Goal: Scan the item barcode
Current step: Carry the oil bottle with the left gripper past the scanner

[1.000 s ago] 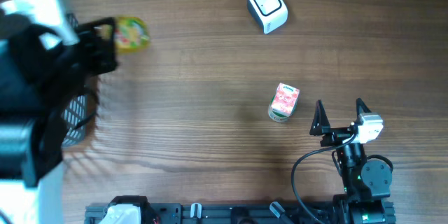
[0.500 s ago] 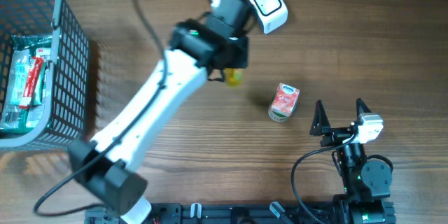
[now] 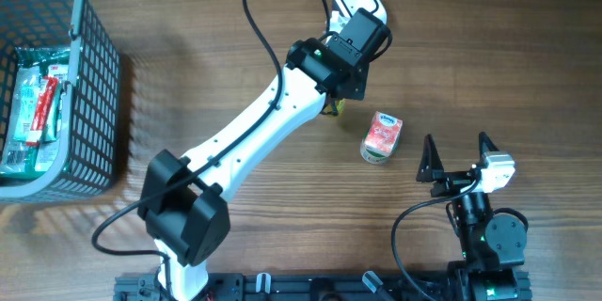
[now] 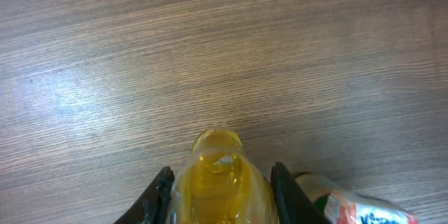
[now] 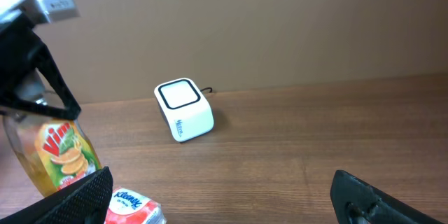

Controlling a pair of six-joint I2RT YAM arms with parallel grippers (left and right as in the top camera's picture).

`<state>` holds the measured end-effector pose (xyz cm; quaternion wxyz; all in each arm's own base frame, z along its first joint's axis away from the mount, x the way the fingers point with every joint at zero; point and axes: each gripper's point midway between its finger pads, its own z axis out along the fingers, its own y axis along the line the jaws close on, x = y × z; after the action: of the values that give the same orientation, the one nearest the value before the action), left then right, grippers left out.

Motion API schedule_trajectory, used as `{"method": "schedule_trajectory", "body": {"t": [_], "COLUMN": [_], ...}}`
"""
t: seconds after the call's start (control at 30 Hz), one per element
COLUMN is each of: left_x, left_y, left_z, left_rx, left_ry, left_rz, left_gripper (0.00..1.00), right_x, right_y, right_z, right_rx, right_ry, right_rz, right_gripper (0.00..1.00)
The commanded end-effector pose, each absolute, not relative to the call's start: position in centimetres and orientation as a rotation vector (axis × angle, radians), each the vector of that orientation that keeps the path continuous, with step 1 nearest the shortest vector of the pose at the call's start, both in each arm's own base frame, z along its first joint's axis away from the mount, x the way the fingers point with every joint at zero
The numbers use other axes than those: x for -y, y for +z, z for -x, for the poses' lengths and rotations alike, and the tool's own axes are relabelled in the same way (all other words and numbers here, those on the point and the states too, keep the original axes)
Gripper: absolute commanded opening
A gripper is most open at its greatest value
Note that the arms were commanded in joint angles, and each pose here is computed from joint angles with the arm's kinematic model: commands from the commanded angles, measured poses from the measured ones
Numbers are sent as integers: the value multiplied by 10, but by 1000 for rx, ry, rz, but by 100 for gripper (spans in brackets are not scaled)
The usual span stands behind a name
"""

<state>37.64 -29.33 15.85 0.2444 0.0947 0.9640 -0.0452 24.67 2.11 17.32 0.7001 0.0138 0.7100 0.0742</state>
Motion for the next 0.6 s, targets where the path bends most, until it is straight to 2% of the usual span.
{"method": "schedule_trajectory", "body": {"t": [0.0, 0.57], "left_x": [299, 331], "left_y": [149, 127], "left_z": [-381, -387], "left_rx": [-2635, -2609], "left_ry": [-112, -184], "left_rz": [-252, -291], "left_gripper": [22, 23], "right_x": [-19, -19], "right_y": [175, 175], "right_z": [-247, -247], "right_rx": [-1575, -1575], "right_ry": [145, 145], "right_rz": [-24, -24], "right_gripper": [100, 100]}}
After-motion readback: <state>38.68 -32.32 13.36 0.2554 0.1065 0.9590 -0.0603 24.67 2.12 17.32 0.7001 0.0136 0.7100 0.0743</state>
